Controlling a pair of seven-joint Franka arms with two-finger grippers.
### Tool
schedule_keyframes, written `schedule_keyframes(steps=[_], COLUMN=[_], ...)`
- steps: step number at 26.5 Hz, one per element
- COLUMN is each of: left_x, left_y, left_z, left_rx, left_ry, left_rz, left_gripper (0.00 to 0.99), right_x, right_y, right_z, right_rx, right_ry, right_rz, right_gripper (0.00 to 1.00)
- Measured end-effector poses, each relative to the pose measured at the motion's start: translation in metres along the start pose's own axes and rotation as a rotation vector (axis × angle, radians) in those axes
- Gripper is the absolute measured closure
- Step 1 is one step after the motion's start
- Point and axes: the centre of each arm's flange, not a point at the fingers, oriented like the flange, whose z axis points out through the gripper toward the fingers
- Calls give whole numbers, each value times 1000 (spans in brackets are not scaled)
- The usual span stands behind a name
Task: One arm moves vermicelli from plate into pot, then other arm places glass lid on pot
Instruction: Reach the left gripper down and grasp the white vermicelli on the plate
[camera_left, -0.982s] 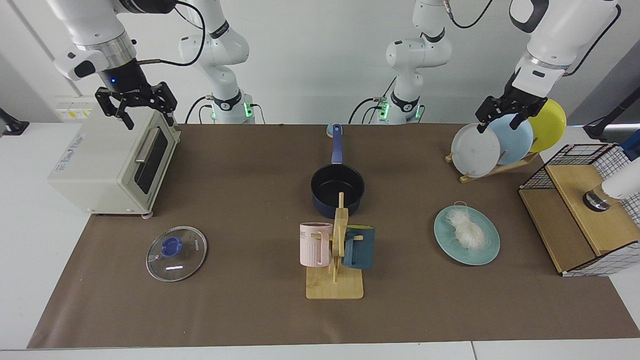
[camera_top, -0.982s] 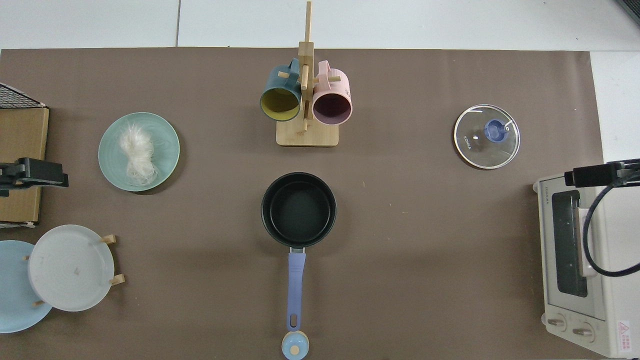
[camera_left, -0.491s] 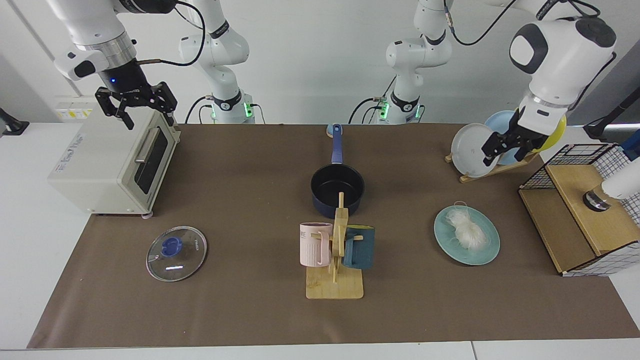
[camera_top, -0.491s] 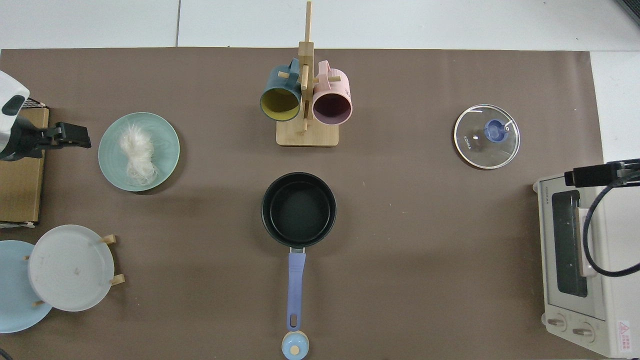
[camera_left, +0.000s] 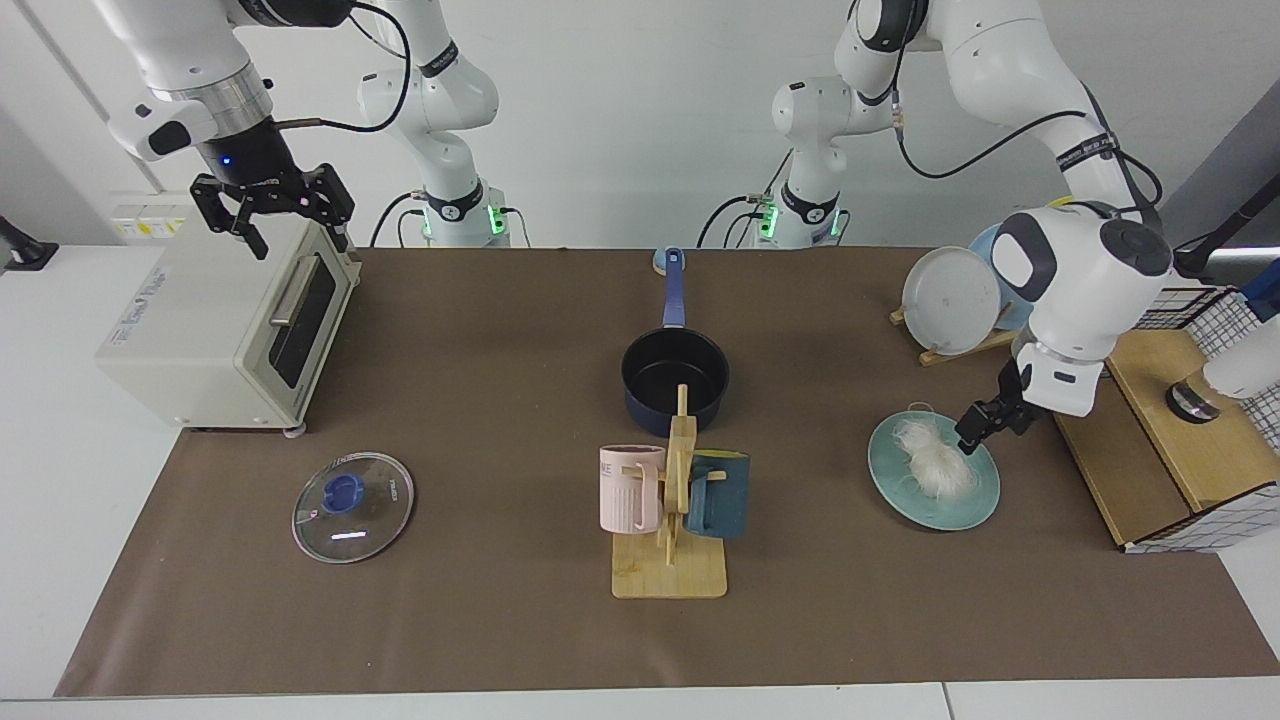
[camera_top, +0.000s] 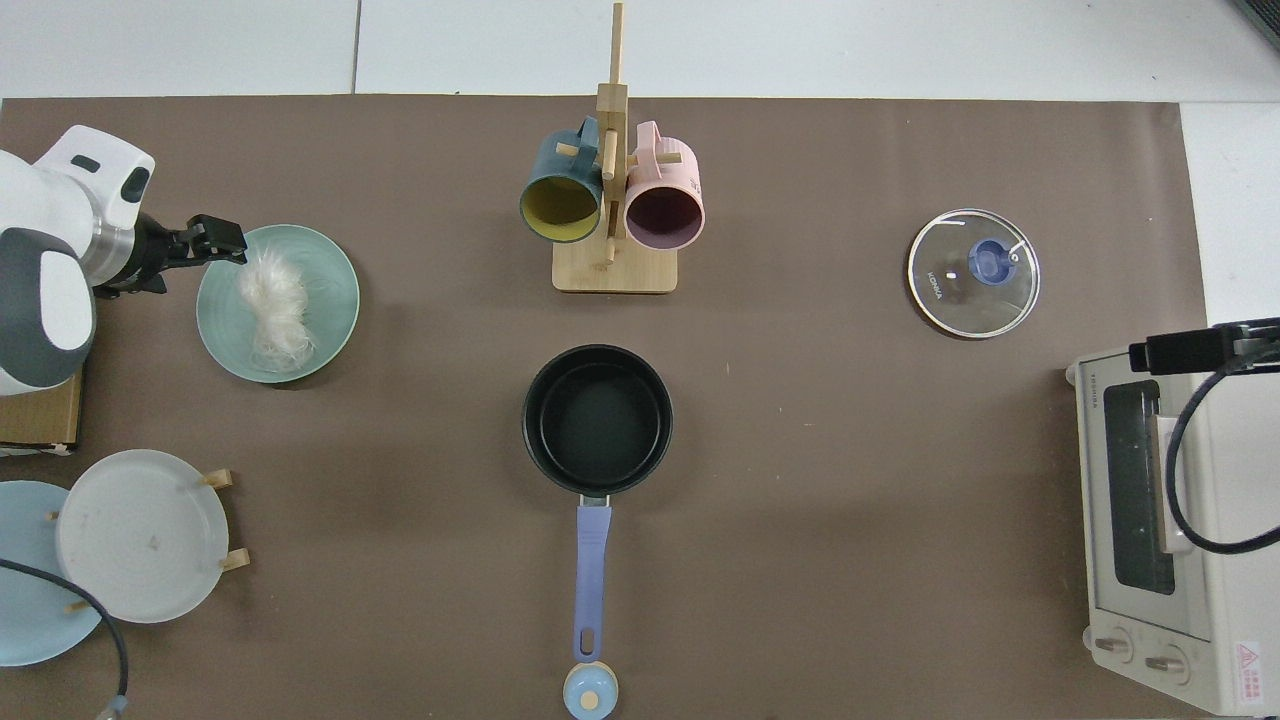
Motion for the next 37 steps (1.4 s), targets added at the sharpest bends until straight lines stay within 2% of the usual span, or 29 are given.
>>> schedule_keyframes(steps=[7, 16, 21, 28, 30, 32, 34, 37], left_x=[13, 1, -12, -19, -19, -19, -20, -20], left_y=[13, 23, 25, 22, 22, 22, 22, 23], left_z=[38, 71, 92, 102, 102, 102, 102, 96], left_rx=[-8, -4, -1, 1, 0, 1, 3, 11], left_ry=[4, -17, -35, -51, -51, -52, -63, -100], left_rz=[-90, -136, -114, 31, 48, 58, 61, 63], left_gripper=[0, 0, 4, 26, 75, 264, 264, 405], right_x=[0, 0, -3, -3, -1, 5, 12, 26], right_y=[0, 0, 0, 0, 0, 3, 7, 11], right_z=[0, 0, 3, 3, 2, 2, 6, 19], right_rx=[0, 0, 3, 3, 0, -11, -20, -27], right_ry=[0, -1, -26, -28, -16, 18, 32, 22], right_rz=[0, 0, 0, 0, -1, 2, 9, 14], right_gripper=[0, 0, 0, 0, 0, 0, 0, 0])
